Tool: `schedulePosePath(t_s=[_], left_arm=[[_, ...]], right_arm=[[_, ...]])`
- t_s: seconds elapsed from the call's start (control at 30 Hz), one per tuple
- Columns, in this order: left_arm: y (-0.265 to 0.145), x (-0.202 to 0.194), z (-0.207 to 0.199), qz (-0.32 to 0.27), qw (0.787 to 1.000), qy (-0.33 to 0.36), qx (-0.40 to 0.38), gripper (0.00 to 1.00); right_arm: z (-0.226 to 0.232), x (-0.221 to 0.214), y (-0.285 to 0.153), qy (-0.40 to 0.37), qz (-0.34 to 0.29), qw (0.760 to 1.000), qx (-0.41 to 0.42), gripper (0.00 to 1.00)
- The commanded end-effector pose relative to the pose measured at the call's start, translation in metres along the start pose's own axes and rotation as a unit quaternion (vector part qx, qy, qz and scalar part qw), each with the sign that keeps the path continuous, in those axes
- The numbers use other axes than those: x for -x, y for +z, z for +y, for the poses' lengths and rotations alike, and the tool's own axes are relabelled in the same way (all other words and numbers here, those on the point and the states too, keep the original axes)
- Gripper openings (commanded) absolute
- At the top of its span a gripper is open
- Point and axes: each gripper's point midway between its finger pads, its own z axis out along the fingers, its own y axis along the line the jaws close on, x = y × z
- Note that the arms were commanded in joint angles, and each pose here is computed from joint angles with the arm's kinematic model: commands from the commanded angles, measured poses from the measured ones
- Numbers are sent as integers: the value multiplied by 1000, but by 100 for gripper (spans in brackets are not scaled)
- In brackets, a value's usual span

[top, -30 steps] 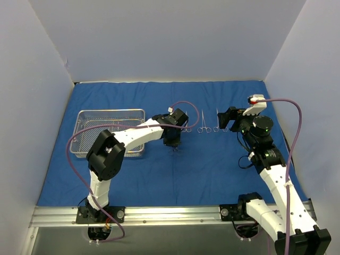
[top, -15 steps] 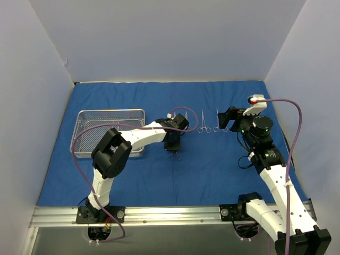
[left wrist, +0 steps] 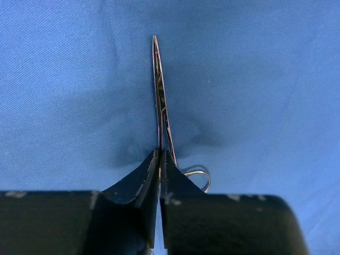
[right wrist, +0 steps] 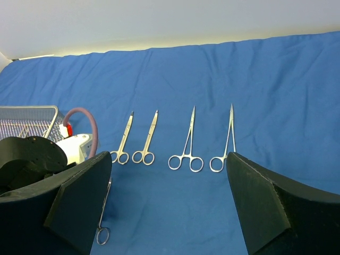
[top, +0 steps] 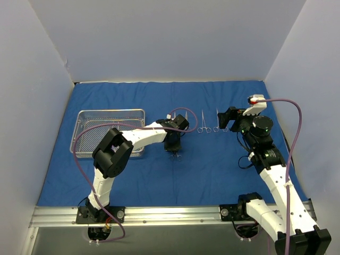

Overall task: Open and lay out the surgical kit
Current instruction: Place the medical item in the surgical kit.

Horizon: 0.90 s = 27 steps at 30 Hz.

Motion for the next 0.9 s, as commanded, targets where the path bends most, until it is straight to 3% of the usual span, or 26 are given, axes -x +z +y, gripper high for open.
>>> schedulePosePath(t_s=[0.0,0.1,0.37,0.67,0.87], left_arm=[[7,-2,-2,1,1000,-6,-1,14],[6,-2,0,-1,1000,-7,3,22],[-6,0,4,-7,1000,-5,9,30],[-49,20,5,-50,999,-14,4,33],[-41,17,4,-45,999,-15,3,32]], right_arm=[[2,7,-1,-5,-16,1000,0,84],[2,7,-2,-5,-16,1000,0,85],[2,8,-1,-5,-16,1000,0,85],[3,8,-1,-6,-16,1000,2,84],[4,7,-1,-6,-15,1000,4,85]])
